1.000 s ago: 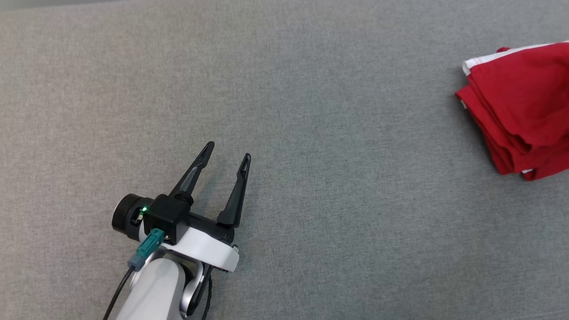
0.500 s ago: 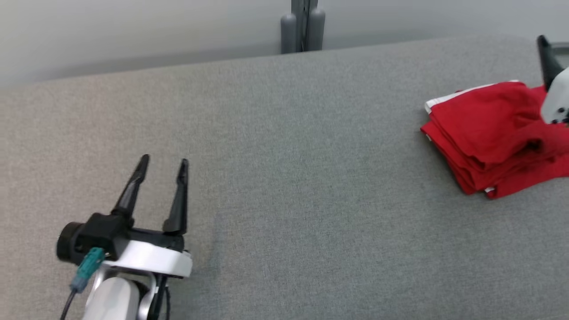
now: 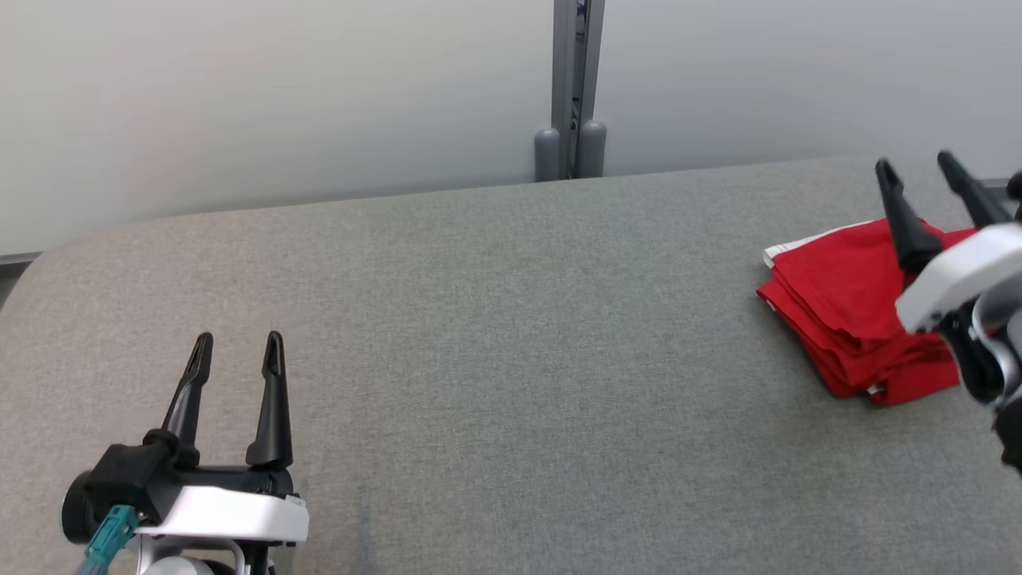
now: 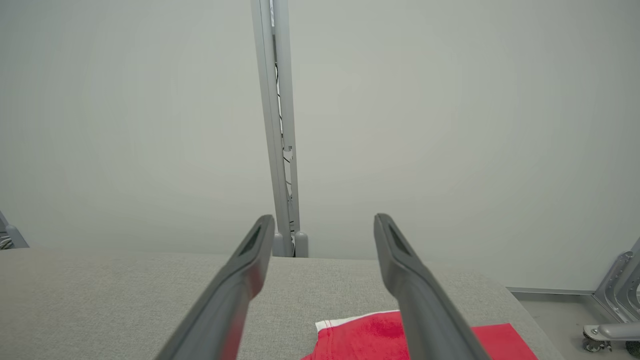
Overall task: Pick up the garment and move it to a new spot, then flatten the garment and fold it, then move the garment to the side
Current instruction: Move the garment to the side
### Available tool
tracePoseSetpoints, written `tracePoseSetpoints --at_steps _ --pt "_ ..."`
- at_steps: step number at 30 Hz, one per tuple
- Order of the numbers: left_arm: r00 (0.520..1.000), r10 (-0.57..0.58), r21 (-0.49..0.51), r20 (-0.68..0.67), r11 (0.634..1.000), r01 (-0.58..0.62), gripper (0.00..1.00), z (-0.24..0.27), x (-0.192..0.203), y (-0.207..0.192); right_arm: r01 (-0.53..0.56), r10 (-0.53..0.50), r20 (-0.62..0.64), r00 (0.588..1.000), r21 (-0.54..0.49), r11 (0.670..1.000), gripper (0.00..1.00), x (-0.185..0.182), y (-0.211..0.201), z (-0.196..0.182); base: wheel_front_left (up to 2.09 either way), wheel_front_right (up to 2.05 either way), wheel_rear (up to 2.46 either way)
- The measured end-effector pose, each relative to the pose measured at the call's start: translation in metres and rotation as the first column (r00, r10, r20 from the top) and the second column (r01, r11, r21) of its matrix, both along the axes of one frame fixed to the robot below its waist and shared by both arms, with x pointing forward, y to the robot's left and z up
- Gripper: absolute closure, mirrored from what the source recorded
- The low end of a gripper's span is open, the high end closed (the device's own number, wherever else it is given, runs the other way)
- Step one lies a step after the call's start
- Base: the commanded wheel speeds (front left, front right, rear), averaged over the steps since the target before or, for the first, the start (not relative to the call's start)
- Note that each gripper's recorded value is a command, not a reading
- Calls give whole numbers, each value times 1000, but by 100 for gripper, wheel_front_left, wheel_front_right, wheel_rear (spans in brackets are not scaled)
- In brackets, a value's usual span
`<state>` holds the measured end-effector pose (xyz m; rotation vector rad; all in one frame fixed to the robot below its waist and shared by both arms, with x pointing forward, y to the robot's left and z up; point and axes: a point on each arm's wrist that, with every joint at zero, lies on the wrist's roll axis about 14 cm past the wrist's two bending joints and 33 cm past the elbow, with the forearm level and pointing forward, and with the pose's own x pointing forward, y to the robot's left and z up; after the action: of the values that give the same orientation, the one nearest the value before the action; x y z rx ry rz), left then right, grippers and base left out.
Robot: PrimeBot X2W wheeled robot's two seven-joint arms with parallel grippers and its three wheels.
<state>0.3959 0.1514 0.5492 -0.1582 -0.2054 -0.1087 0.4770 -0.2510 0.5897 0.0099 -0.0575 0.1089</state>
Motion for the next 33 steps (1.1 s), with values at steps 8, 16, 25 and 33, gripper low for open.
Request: tracePoseSetpoints --at_steps 8,16,25,33 --pt "997 49 -70 -55 996 -53 0 -16 -18 14 -46 41 47 998 105 993 0 -49 37 -36 0 0 0" --pt "995 77 -75 -69 994 -82 0 -21 -29 20 -24 19 31 999 150 988 0 -88 59 -67 0 0 0" --pt "985 109 -33 -136 993 -114 0 -43 -39 28 -13 9 27 1000 163 986 0 -102 67 -74 0 0 0" --pt "981 97 -22 -170 995 -102 0 -55 -40 25 -26 18 51 999 163 986 0 -104 74 -68 0 0 0"
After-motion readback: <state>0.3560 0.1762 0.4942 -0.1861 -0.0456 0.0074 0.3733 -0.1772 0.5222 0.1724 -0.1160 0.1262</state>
